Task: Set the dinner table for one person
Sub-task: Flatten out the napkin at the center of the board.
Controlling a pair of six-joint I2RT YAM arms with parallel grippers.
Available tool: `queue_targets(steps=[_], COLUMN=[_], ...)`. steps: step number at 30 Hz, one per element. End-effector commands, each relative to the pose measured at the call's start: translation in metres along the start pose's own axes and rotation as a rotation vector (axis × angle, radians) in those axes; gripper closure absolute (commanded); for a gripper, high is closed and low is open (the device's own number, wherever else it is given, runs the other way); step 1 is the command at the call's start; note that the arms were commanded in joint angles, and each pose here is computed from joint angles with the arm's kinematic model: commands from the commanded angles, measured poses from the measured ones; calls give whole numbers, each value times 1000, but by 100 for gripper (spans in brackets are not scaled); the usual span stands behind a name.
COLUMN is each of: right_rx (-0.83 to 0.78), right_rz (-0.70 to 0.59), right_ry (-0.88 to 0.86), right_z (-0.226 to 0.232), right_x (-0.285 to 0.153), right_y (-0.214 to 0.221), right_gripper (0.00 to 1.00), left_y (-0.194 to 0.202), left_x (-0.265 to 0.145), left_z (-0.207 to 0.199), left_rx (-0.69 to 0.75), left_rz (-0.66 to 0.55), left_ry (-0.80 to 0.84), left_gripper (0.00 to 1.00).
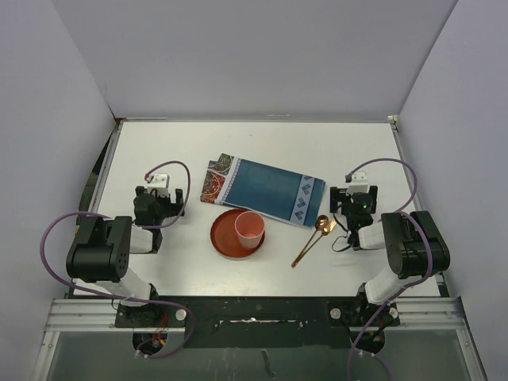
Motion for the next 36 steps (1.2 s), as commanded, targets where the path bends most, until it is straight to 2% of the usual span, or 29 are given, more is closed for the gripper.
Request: queue_targets(steps=[1,5,8,10,12,14,16,17,18,20,22,27,28,29,31,32,36], right_rx=[26,-9,-78,-119,-216,-348,-458,-481,-499,-507,-518,-675,-682,-672,-651,-636,-587], right_rz=[-90,-102,20,32,-52,-133,-117,-84,-34,39,75,162,179,190,205,210,211], right_ry=[27,-19,-5,-20,5,70,92,79,58,1,-42,-113,-93,-82,-79,-76,-90], right_z=[0,4,12,17,16,13,9,7,3,-3,-6,-8,-10,-12,-13,-13,-18], right_x=[6,6,11,14,12,6,-1,-5,-10,-20,-32,-52,-54,-56,-61,-65,-84], right_y=[-17,-33,-53,-77,-104,-130,-149,-158,-165,-174,-184,-198,-200,-201,-203,-204,-225], right_gripper=[2,2,2,2,2,2,2,2,2,2,2,2,2,2,2,2,2], left_y=[-15,-18,-35,-52,-76,-111,-151,-169,-184,-208,-213,-175,-167,-156,-145,-144,-153], left_x=[8,6,6,3,-6,-23,-43,-55,-67,-88,-103,-112,-112,-110,-108,-107,-104], left_z=[3,2,1,2,-1,-3,-4,-6,-9,-15,-19,-28,-29,-29,-28,-28,-24], left_rx=[-12,6,9,8,14,-17,-87,-113,-124,-167,-229,-344,-338,-333,-344,-348,-371], left_rz=[-63,-66,-46,-28,-73,-172,-234,-249,-260,-259,-213,0,25,51,63,51,-1], left_ry=[-4,-36,-59,-61,-53,-44,-35,-4,39,108,140,146,158,157,135,126,75], left_gripper=[2,2,2,2,2,2,2,5,18,60,98,100,99,72,7,3,2])
Point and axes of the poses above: each gripper's point midway between its finger pads, its own x axis out along the fingers, its own z axis along the line the jaws close on, y = z × x, the point moved 10 cm from there along -x, back along the fingers, and after that the axes turned 1 degree about x, right-handed, at the moved point
